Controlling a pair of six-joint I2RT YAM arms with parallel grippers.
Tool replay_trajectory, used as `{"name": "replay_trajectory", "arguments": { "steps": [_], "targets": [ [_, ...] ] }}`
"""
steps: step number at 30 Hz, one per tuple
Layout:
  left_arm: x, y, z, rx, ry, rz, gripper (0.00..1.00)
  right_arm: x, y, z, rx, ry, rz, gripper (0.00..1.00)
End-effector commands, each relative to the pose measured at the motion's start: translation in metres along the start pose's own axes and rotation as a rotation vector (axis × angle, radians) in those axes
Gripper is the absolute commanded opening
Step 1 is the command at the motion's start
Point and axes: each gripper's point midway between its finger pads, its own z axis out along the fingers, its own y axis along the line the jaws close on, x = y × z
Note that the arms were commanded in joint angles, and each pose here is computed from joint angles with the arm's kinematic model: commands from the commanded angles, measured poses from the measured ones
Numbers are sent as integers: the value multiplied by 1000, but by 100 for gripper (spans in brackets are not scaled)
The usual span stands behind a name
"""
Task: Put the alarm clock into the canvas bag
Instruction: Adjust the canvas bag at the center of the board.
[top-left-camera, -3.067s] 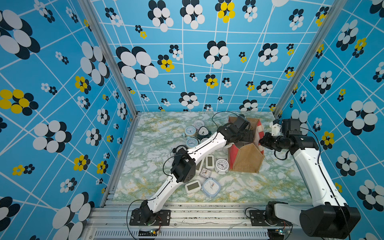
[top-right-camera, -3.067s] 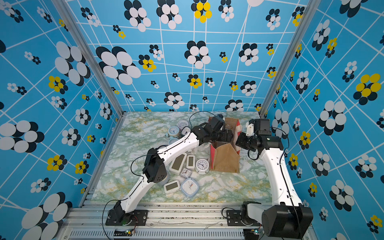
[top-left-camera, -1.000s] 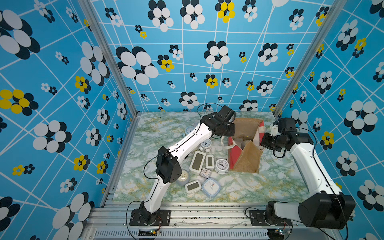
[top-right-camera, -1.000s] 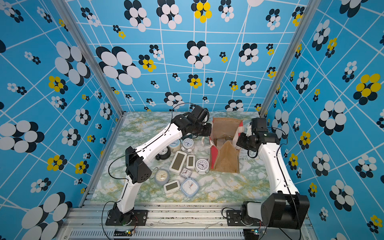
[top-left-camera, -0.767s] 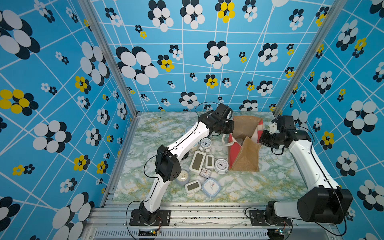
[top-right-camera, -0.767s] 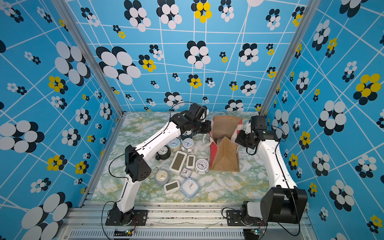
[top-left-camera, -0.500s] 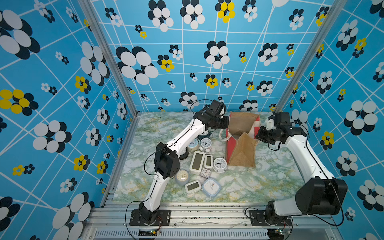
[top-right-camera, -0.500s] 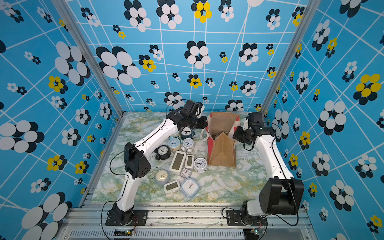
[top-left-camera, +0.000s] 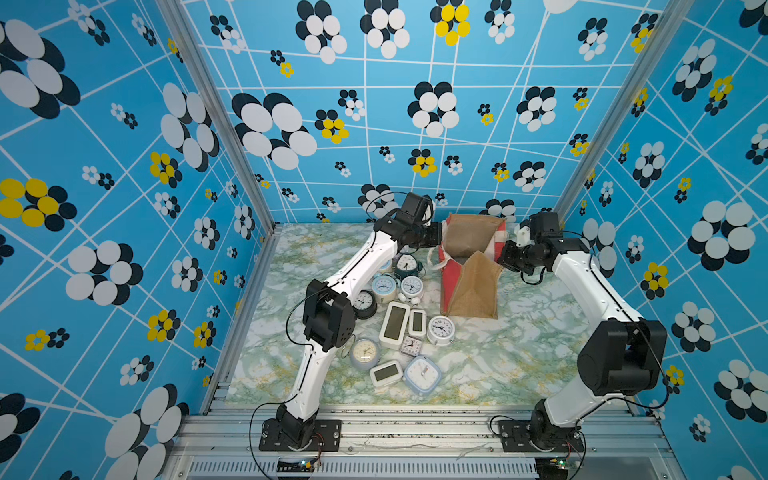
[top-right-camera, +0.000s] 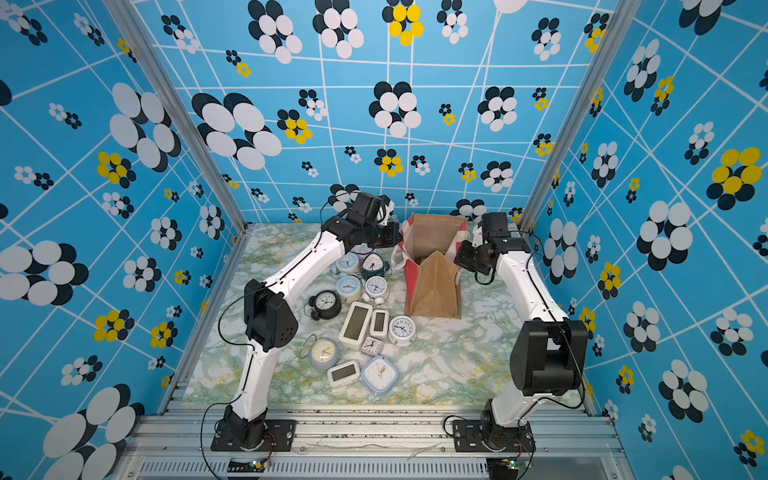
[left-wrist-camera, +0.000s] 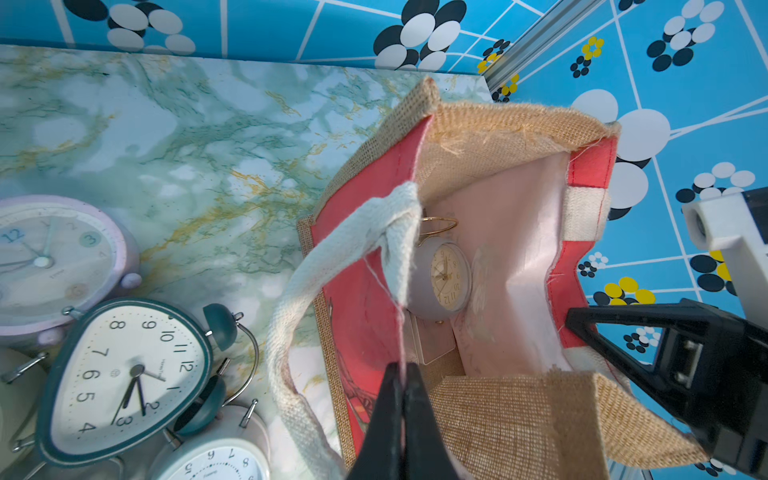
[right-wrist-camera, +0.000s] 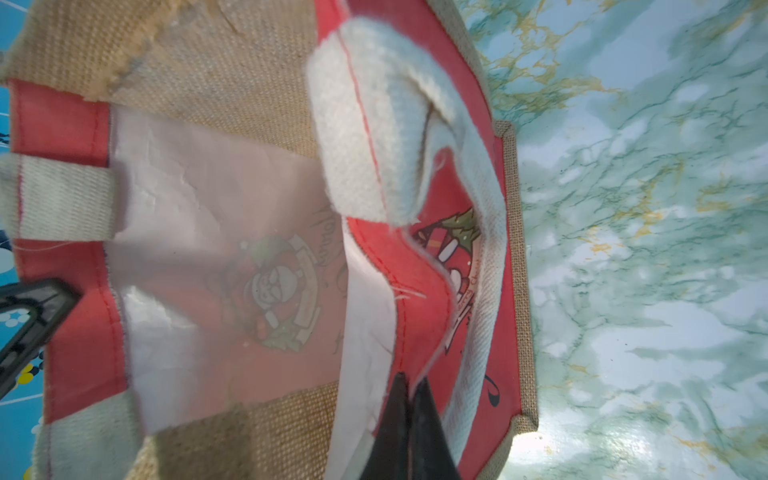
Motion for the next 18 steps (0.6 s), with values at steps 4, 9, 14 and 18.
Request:
{"name": "replay_trajectory", "arguments": {
  "steps": [4, 9, 14, 18],
  "targets": [
    [2, 6, -30, -22, -9, 8, 0, 16, 19, -1, -61, 43, -9, 0],
    [14, 7, -45, -28, 24, -17, 0, 35, 14, -11, -45, 69, -5, 0],
    [27, -1, -63, -17, 55, -31, 0, 55, 9, -24, -30, 101, -9, 0],
    [44, -8, -70, -16, 102, -30, 0, 66, 3, -38, 0, 101, -17, 0]
  ]
}}
